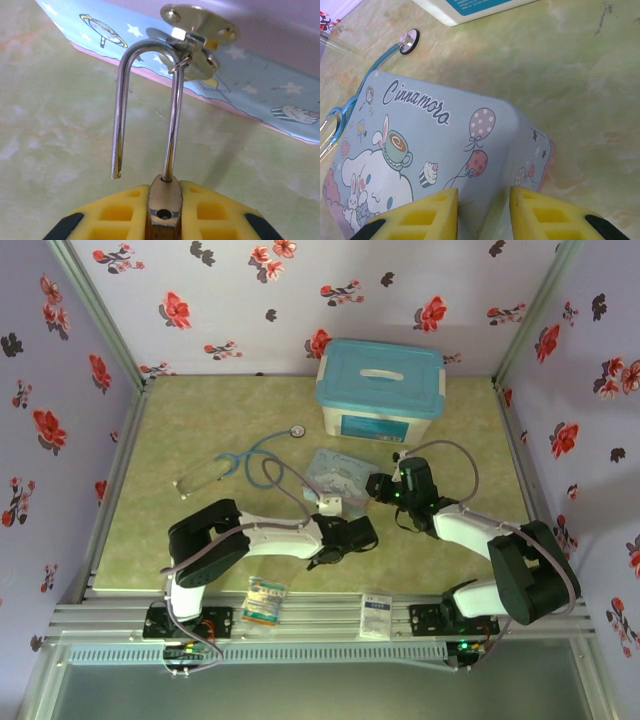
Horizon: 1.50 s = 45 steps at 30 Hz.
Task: Unlock a padlock with a key
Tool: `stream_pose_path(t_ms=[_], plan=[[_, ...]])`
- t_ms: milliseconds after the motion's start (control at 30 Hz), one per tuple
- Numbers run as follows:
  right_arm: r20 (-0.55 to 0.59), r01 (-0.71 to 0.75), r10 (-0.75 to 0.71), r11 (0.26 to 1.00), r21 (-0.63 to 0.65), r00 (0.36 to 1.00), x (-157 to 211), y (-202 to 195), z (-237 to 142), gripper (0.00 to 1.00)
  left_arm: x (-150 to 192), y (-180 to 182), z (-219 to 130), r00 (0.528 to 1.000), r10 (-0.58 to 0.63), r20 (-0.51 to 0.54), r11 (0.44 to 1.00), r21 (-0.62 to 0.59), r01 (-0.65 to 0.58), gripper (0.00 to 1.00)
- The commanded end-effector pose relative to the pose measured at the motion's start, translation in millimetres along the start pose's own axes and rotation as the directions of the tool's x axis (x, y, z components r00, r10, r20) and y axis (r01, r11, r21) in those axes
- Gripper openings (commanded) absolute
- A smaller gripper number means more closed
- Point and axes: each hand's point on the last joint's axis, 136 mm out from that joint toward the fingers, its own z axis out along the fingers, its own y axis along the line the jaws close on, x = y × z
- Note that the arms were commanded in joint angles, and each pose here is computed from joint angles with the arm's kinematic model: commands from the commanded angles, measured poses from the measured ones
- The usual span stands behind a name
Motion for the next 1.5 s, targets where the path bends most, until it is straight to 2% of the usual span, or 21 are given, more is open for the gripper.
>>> stream_pose_path(t_ms=[0,67,200,300,400,433,533,600,733,800,933,1067,1233,1300,1333,1400,1467], plan=[[-0.105,-0.008,0.025,0.987,0.16,0.994,37.5,-44.9,1.8,0.32,4.9,51.9,3.7,0.976,0.215,-0.042,0.936,-0.277,-0.218,0.14],[-0.105,-0.008,0.025,0.987,0.16,0.994,36.9,-44.9,2.3,0.32,9.0,56.5,5.2,0.968,0.246,-0.059,0.916,-0.313,-0.252,0.14],[-0.108,-0.008,0.025,0.988,0.157,0.994,37.3,-44.3,3.7,0.32,12.4,44.4,7.1,0.969,0.242,-0.045,0.93,-0.273,-0.245,0.2],[-0.112,-0.01,0.028,0.988,0.157,0.993,38.0,-44.5,4.6,0.32,11.4,31.1,3.5,0.97,0.242,-0.037,0.94,-0.24,-0.244,0.28],[-0.113,-0.009,0.027,0.988,0.156,0.993,37.9,-44.1,4.8,0.32,10.7,21.5,-1.4,0.971,0.236,-0.036,0.947,-0.216,-0.239,0.44],[-0.113,-0.007,0.025,0.988,0.156,0.993,37.9,-44.2,4.7,0.32,11.4,19.1,-2.5,0.973,0.226,-0.039,0.953,-0.199,-0.229,0.46],[-0.114,-0.007,0.025,0.987,0.158,0.993,38.4,-44.8,4.4,0.32,7.9,12.2,-11.3,0.981,0.193,-0.015,0.973,-0.129,-0.193,0.48],[-0.113,-0.006,0.024,0.987,0.16,0.993,38.0,-44.9,4.6,0.32,2.2,7.3,-19.7,0.986,0.166,0.013,0.984,-0.07,-0.165,0.45],[-0.114,-0.012,0.03,0.987,0.158,0.993,38.4,-44.6,6.1,0.32,-0.9,3.6,-22.2,0.991,0.126,0.046,0.992,0.02,-0.127,0.17],[-0.115,-0.015,0.033,0.987,0.157,0.993,39.0,-44.9,6.4,0.32,0.3,3.5,-20.0,0.989,0.144,0.041,0.99,0.009,-0.144,0.15],[-0.12,-0.017,0.036,0.987,0.16,0.992,41.0,-46.3,6.8,0.32,-1.0,0.8,-25.4,0.97,0.241,0.044,0.968,-0.075,-0.237,0.24],[-0.118,-0.016,0.036,0.986,0.163,0.992,40.5,-47.2,6.8,0.32,-2.4,-12.5,-31.5,0.945,0.318,0.071,0.947,-0.079,-0.313,0.24],[-0.122,-0.015,0.035,0.986,0.165,0.992,41.3,-47.7,6.6,0.32,-2.9,-10.6,-30.5,0.917,0.396,0.045,0.907,-0.174,-0.383,0.23],[-0.12,-0.013,0.033,0.986,0.166,0.992,40.9,-47.6,6.1,0.32,-5.9,-10.9,-35.8,0.915,0.4,0.056,0.907,-0.164,-0.387,0.3],[-0.12,-0.011,0.032,0.986,0.167,0.992,40.8,-47.8,6.1,0.32,-8.8,-12.1,-39.2,0.92,0.386,0.068,0.916,-0.143,-0.374,0.39],[-0.117,-0.012,0.032,0.986,0.168,0.993,39.8,-48.1,6.0,0.32,-15.3,-16.8,-50.1,0.934,0.344,0.095,0.938,-0.072,-0.338,0.44],[-0.11,-0.011,0.029,0.987,0.16,0.994,38.3,-46.3,4.6,0.33,-24.6,-23.0,-65.4,0.957,0.263,0.119,0.962,0.048,-0.27,0.48]])
